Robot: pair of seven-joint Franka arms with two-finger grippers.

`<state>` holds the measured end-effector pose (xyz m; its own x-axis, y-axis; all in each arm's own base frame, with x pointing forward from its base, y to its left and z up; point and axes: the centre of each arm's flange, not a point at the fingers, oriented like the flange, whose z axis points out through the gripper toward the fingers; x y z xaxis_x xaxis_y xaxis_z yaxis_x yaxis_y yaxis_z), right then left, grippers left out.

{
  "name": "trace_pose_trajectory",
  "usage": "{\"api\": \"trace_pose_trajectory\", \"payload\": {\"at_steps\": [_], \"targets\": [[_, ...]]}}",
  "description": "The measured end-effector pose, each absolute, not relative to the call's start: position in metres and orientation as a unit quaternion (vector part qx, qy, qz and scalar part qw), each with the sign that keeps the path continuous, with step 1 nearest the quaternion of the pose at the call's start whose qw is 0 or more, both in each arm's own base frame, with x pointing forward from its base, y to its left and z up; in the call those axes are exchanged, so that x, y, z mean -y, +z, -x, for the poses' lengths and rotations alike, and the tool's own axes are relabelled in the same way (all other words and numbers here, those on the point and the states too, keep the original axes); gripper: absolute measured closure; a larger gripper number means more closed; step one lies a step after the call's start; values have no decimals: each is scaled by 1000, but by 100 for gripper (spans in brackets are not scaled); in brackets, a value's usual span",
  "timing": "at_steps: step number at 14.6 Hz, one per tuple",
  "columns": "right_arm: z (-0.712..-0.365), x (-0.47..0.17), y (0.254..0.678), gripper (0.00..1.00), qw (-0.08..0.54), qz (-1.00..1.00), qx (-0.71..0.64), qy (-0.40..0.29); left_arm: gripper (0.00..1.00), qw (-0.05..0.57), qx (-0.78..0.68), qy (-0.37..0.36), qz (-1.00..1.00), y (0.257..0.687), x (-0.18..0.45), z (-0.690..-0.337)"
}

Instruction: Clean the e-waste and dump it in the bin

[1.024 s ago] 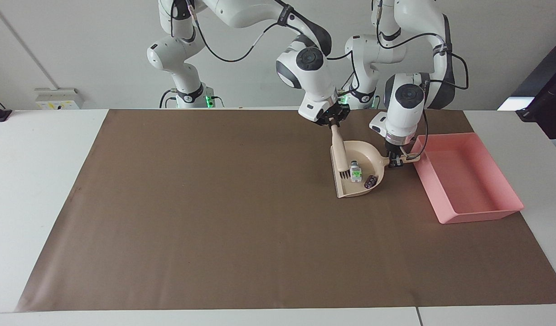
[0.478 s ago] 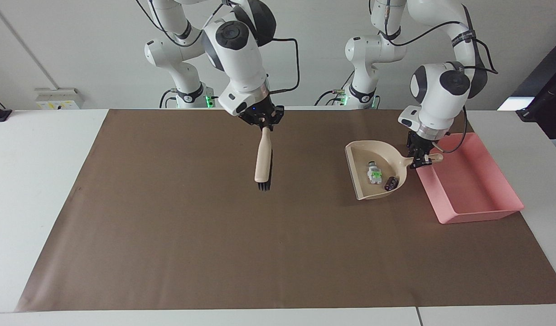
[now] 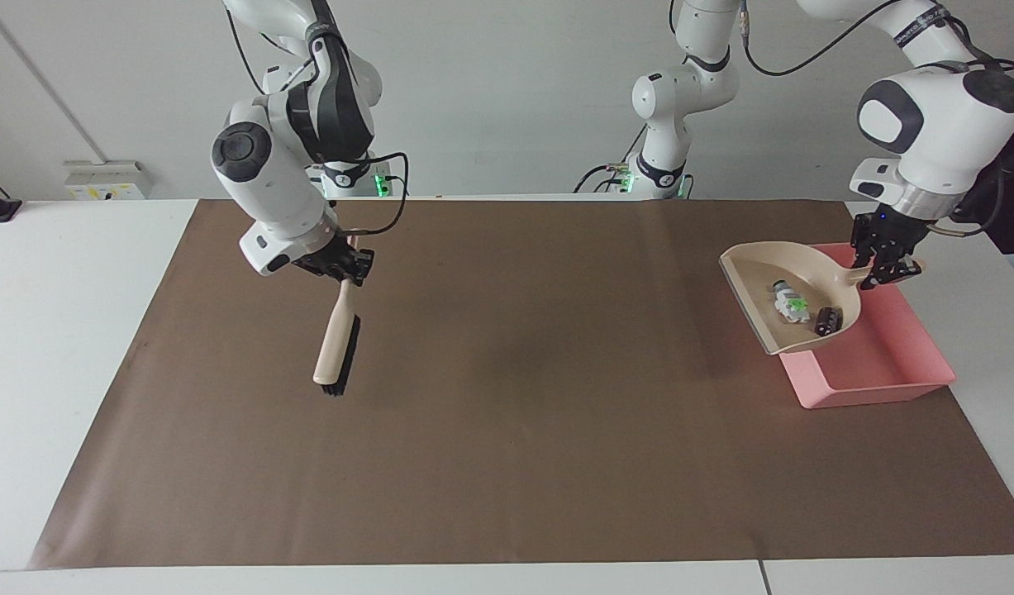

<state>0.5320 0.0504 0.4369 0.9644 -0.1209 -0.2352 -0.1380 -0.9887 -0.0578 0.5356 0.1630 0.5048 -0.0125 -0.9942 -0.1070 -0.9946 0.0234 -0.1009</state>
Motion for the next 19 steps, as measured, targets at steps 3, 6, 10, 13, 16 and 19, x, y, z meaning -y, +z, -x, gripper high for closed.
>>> {"api": "trace_pose_trajectory", "payload": {"at_steps": [3,6,10,13,16,19], "targets": [[-514,17,412,74,41,992,-47,112,67,86,-724,6,685,514,-229,-533],[-494,51,381,74,46,993,-39,98,67,109,-718,21,687,514,-275,-536],[-475,54,351,74,43,995,-30,83,67,152,-738,84,652,504,-288,-546],[-467,53,343,74,38,996,-23,78,67,181,-741,136,632,503,-280,-554],[-464,56,341,74,36,996,-25,78,67,222,-732,193,615,503,-257,-566],[-463,56,340,74,36,996,-25,79,67,271,-718,247,591,496,-230,-574]]}}
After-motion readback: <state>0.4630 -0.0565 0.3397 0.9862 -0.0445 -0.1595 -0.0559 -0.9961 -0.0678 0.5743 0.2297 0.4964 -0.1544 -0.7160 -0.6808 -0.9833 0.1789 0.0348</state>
